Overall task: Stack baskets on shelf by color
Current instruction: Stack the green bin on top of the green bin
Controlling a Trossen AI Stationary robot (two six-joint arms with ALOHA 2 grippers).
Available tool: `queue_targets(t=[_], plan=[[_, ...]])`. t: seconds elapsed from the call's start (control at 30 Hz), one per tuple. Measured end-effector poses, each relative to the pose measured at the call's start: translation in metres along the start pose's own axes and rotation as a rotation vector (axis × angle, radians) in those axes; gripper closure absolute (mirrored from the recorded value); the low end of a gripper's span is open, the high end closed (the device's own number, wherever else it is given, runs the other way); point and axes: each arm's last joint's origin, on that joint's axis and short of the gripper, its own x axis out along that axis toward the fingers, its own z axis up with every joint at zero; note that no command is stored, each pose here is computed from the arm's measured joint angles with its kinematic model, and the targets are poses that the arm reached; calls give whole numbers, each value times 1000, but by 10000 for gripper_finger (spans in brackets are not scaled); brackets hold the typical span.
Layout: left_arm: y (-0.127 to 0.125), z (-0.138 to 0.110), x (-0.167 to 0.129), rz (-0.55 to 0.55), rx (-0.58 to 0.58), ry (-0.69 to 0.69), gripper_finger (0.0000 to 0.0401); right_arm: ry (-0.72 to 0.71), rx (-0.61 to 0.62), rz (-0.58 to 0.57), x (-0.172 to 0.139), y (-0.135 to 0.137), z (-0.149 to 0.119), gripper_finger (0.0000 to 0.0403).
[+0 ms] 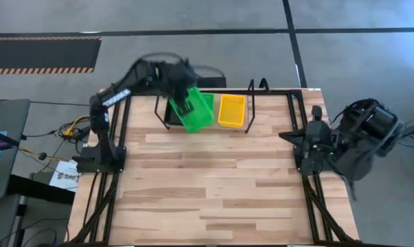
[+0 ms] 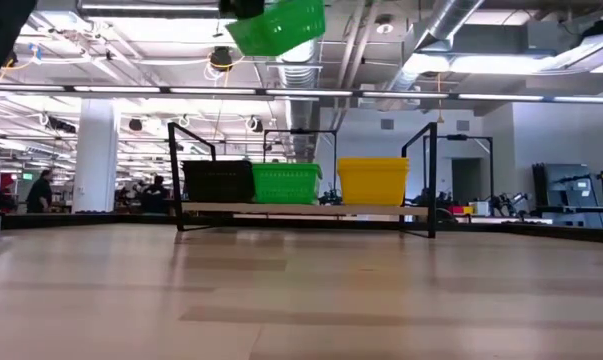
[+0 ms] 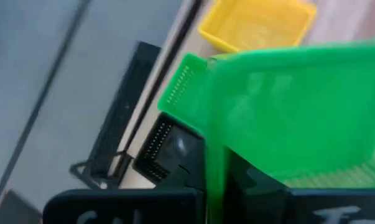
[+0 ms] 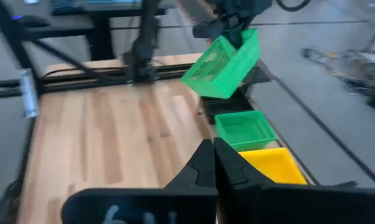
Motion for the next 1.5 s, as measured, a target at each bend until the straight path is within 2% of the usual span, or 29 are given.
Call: queue_targets(t=[0.17,0.33,0.57,0.77,0.9,1.03,1.17,1.5], plan=[[43,5,26,-128,163,17,401,13,34,-118,27,20,1,402],[65,7,71,-232,303,113,401,52,57,-221,62,43,-2,402],[64,16,124,-318,416,155,401,98,98,-285,91,61,-9,402],[52,18,166,-369,466,229,401,106,104,-292,94,60,-8,402],[48,19,177,-396,495,234,401,101,106,-283,89,54,-6,402],[46,27,178,-366,505,154,401,98,107,-279,86,51,-5,402],[51,32,180,-335,504,95,401,109,68,-273,87,52,-5,402],[67,33,187,-295,473,71,401,125,63,-259,87,52,-6,402]])
